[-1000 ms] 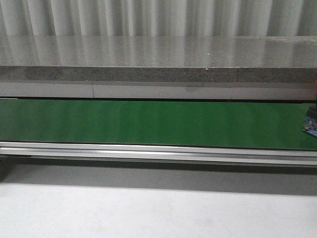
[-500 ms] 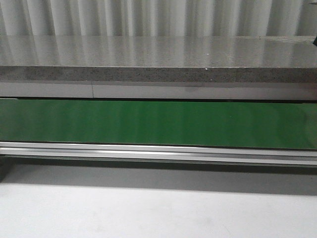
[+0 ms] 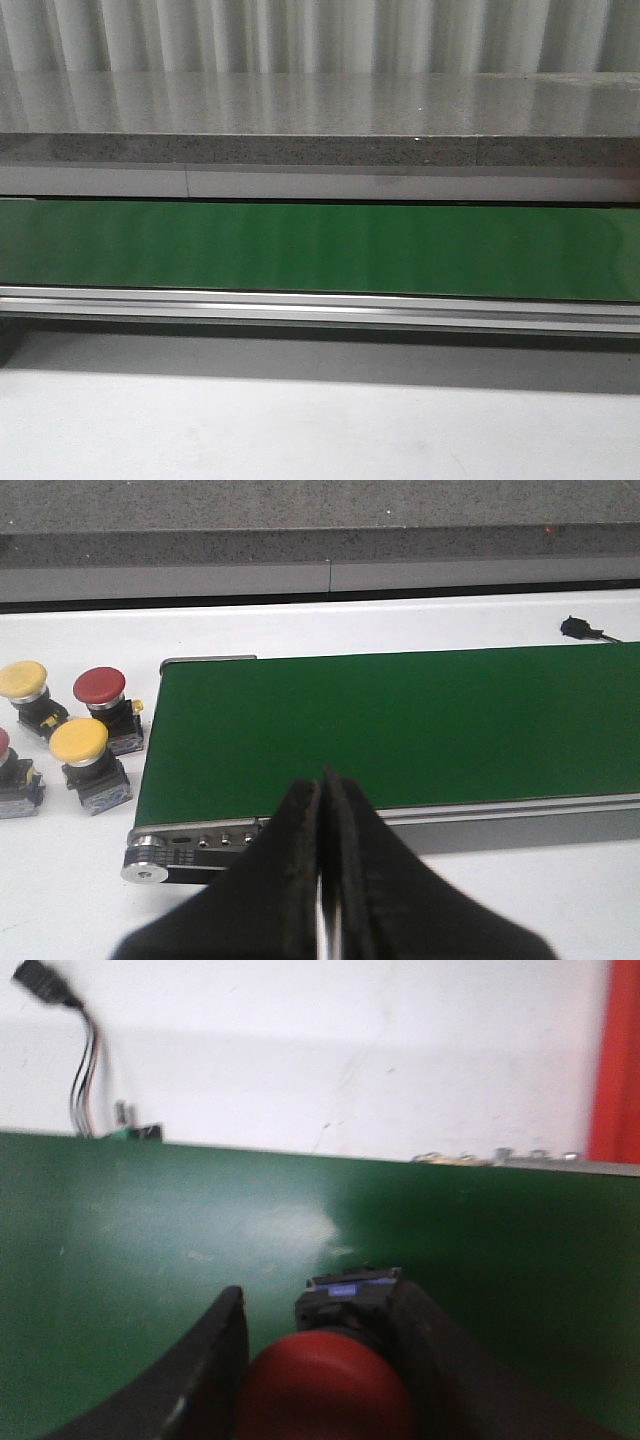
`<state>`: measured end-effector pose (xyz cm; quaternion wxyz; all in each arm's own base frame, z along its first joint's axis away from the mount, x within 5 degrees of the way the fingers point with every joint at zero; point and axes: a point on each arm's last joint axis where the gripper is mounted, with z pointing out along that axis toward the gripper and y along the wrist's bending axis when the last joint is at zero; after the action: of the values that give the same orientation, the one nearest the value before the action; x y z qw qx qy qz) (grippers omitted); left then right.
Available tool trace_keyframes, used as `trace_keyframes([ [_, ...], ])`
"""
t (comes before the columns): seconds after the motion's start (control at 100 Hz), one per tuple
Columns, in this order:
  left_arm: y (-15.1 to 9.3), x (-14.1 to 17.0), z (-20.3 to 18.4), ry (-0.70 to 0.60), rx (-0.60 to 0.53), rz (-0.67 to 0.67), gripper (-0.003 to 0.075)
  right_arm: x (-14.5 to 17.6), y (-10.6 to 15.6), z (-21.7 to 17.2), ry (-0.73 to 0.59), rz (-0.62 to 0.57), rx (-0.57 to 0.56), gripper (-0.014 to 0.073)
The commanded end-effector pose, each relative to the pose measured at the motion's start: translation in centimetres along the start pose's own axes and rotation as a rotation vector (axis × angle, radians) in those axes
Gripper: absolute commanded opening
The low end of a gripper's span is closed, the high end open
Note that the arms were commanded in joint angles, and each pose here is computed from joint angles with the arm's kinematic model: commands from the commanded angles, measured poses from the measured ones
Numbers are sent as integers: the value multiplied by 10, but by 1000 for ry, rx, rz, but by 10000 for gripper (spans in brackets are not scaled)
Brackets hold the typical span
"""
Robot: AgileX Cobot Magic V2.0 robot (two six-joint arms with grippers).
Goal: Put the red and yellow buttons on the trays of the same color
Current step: 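Lower the red button into the red tray and open right gripper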
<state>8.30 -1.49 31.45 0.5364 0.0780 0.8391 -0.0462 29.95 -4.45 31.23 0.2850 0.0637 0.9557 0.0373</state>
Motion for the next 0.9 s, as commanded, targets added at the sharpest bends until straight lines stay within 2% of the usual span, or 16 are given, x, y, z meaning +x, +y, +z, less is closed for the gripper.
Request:
trace_keyframes([
  [0.0,-1,-13,-3,-87,11,-6,-20,-19,-16,-31,-164,82,40,142],
  [0.11,-1,-13,-3,-87,11,-6,-20,-24,-48,-42,-231,202,105,142],
  [0.28,-1,-13,-3,-87,11,-6,-20,-22,-91,-44,-280,313,197,142],
  [0.44,-1,-13,-3,-87,11,-6,-20,-16,-130,-21,-246,417,249,142],
  [0.62,-1,-13,-3,-87,11,-6,-20,-17,-146,14,-220,448,251,142],
  [0.89,-1,-13,-3,-87,11,-6,-20,-18,-156,44,-225,495,237,142],
])
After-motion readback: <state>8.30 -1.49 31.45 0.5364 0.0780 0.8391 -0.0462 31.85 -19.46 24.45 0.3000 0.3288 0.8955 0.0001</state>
